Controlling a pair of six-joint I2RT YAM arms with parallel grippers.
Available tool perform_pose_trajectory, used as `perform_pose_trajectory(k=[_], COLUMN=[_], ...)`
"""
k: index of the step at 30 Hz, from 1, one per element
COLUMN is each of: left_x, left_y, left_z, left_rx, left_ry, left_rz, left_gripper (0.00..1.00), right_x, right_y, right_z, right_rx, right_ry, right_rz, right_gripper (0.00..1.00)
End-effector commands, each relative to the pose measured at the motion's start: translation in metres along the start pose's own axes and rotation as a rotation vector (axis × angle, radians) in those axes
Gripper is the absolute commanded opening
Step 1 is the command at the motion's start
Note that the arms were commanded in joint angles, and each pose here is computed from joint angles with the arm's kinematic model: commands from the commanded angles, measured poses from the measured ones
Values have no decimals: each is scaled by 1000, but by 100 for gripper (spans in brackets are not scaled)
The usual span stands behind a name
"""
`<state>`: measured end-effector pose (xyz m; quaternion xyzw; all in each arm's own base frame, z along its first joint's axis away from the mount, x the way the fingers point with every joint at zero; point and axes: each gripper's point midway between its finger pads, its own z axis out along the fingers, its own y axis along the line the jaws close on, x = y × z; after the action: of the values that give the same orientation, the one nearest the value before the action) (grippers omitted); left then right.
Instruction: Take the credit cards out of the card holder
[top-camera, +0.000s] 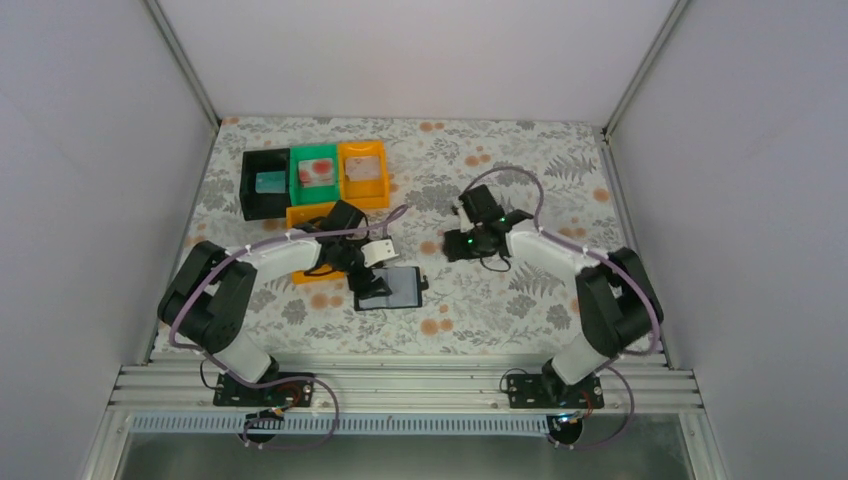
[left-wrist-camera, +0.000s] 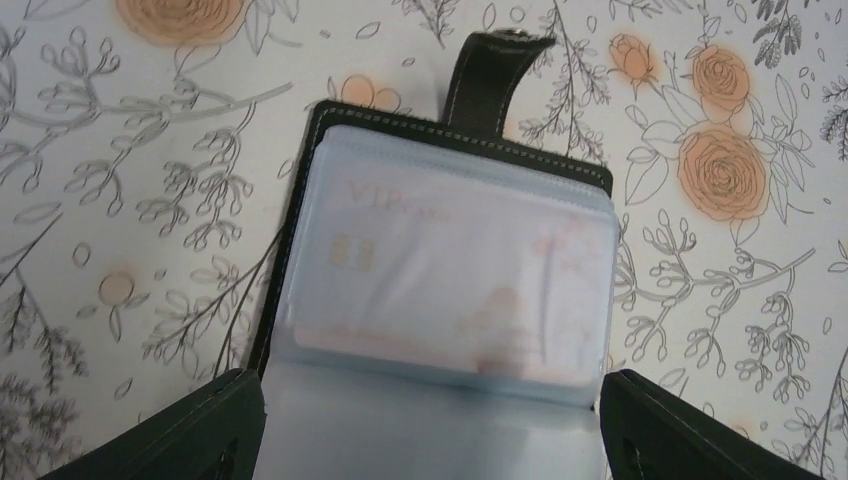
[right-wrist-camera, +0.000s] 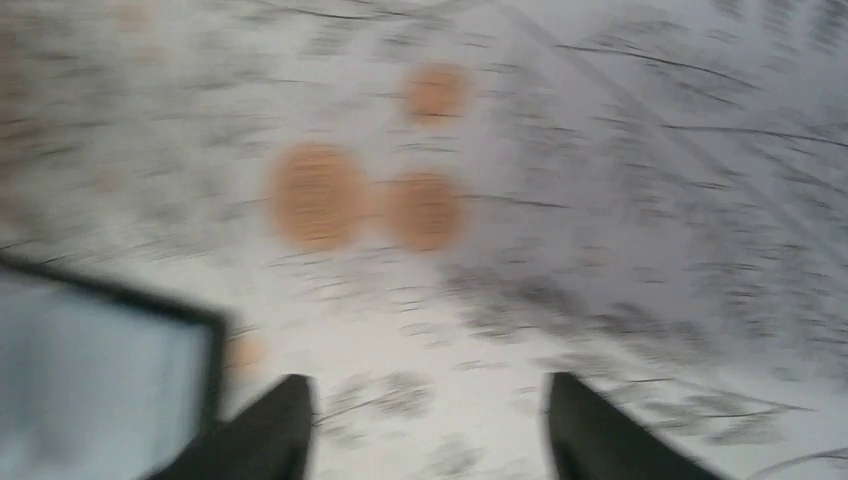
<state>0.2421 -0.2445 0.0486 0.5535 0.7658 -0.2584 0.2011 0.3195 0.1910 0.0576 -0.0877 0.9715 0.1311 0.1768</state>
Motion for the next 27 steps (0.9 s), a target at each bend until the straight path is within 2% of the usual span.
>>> perform_pose_trajectory(k=[1, 4, 7, 9, 10, 14, 18, 19, 20, 24, 27], left_x=[2, 10, 15, 20, 23, 29, 23, 21, 20, 16, 9], left_y=[3, 5, 0, -3, -4, -8, -11, -11, -11, -16, -20], left_z=[-14, -22, -23, -22, -22, -22, -22, -22, -23, -21, -15], left_rx=[-4, -20, -9, -2, -5, 8, 30, 32, 36, 60, 79], left_ry=[-15, 4, 12, 24, 32, 47, 26, 22, 18, 4, -2], left_rz=[-17, -53, -63, -65, -64, -63, -63, -64, -61, -48, -27], left_gripper=[84, 84, 84, 83, 83, 79, 79, 79, 79, 79, 79], right_x=[23, 31, 30, 39, 45, 66, 71, 71, 68, 56, 38], right_y=[94, 119, 110, 101, 100, 98, 93, 88, 81, 56, 19], right_z=[-29, -24, -7, 9, 14, 26, 31, 31, 28, 17, 7], right_rx=[-190, -157, -43, 11, 14, 3, 16, 41, 76, 149, 202], right_ry=[-45, -63, -44, 11, 34, 85, 94, 89, 70, 14, -24], right_rz=[-132, -140, -125, -125, -128, -124, -110, -101, -90, -78, -53], right_gripper=[97, 99, 98, 93, 89, 56, 33, 17, 7, 4, 4])
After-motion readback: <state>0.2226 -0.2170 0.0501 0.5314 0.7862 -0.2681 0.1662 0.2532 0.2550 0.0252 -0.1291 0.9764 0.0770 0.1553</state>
